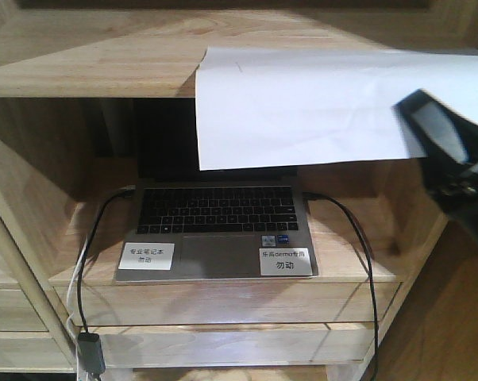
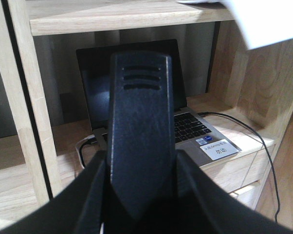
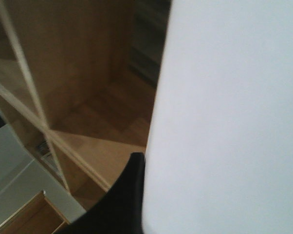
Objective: Grab stapler and paper to desk for stapling
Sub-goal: 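Close the right gripper on the edge of the white paper, then pull the paper down off the shelf toward the robot with the right gripper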
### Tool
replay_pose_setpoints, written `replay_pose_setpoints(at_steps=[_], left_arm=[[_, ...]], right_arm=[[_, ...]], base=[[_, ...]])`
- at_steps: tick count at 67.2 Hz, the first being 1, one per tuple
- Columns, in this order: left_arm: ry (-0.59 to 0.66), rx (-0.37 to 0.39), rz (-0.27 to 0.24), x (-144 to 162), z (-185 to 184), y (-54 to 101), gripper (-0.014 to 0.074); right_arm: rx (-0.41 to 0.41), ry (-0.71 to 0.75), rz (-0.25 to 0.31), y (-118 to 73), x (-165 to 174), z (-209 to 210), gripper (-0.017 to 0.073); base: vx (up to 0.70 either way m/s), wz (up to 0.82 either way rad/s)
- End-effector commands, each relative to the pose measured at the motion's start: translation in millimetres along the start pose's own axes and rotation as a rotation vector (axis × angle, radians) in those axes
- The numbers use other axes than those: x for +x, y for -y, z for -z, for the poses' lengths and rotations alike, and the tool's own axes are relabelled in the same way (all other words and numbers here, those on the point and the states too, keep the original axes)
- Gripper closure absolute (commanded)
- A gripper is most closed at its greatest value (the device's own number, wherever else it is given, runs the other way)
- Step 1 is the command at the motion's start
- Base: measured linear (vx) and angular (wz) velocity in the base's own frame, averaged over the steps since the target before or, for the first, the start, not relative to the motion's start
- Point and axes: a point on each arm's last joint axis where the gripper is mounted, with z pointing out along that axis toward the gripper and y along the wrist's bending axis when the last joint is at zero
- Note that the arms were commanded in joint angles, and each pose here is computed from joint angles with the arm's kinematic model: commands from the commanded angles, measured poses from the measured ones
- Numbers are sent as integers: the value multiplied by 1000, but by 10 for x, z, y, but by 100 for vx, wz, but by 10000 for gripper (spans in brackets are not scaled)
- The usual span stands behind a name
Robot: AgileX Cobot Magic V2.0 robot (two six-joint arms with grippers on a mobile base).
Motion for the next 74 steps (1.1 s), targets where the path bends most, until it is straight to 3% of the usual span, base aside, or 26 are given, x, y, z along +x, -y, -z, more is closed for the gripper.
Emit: replay_pose_setpoints(at_steps=[1, 22, 44, 55, 74], left_arm=[[139, 17, 6, -187, 36, 11, 601], [139, 17, 6, -187, 36, 11, 601], [139, 17, 6, -187, 36, 11, 601], [139, 17, 6, -187, 36, 11, 601], [139, 17, 6, -187, 36, 11, 601]], right_arm=[[-204, 43, 51, -317, -43, 98, 567], [-136, 47, 88, -396, 140, 605, 567], [-33, 31, 80, -214, 377, 1034, 566], [18, 14, 63, -126, 437, 1106, 566], [34, 16, 68, -112, 435, 1105, 566]], base=[[0, 0], [0, 0], [0, 0], [0, 0], [0, 0]])
